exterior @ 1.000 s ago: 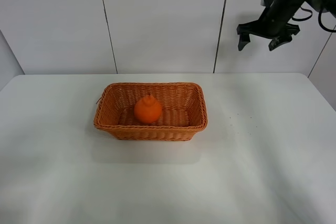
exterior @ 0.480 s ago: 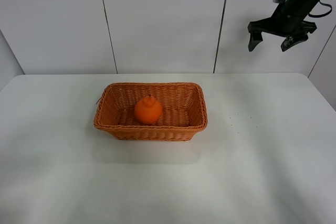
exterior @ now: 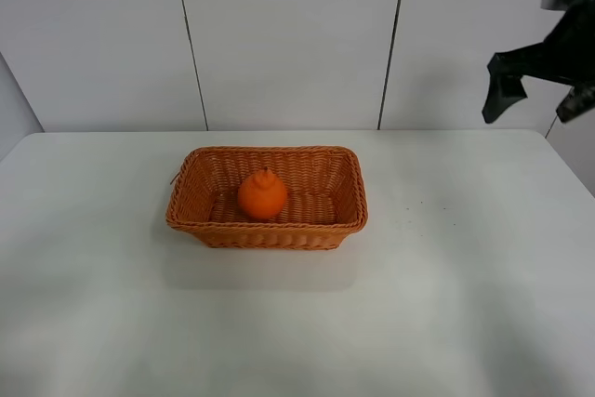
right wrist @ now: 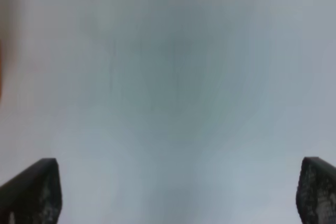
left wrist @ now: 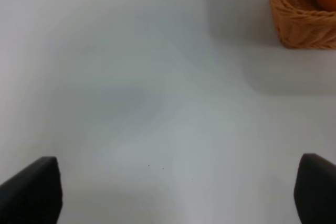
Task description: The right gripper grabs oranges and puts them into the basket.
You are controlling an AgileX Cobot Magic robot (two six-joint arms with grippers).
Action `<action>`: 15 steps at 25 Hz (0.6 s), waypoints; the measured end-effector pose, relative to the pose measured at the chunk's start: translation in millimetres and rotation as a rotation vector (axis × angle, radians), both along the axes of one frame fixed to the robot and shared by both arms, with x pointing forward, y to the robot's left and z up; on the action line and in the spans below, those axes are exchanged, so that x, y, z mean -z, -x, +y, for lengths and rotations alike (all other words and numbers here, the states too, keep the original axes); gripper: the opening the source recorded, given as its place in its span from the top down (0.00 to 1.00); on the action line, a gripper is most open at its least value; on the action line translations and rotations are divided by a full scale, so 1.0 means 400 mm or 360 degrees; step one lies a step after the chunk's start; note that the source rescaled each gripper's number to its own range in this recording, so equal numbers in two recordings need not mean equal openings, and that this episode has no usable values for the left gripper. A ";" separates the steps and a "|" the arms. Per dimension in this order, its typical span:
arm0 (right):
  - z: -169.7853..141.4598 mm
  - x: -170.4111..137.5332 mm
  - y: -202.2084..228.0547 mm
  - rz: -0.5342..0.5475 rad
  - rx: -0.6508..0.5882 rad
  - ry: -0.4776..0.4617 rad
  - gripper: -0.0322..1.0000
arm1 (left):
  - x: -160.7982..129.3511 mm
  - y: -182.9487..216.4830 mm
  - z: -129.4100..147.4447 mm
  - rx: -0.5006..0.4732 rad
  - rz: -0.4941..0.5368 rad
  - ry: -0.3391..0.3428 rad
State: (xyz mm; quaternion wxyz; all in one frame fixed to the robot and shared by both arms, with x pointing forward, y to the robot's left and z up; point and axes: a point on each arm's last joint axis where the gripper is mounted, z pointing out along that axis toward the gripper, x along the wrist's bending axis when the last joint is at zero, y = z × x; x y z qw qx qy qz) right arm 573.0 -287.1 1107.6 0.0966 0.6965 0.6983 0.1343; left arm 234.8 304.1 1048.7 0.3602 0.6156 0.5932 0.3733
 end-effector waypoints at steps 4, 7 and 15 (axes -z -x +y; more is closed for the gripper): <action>-0.005 0.012 0.202 0.0051 0.0000 0.0003 0.02 | 0.000 0.000 0.000 0.0000 0.0000 0.0000; -0.008 0.061 0.337 0.0113 0.0000 0.0004 0.02 | 0.000 0.000 0.000 0.0000 0.0000 0.0000; -0.018 0.164 0.616 -0.0334 0.0005 0.0026 0.02 | 0.000 0.000 0.000 0.0000 0.0000 0.0000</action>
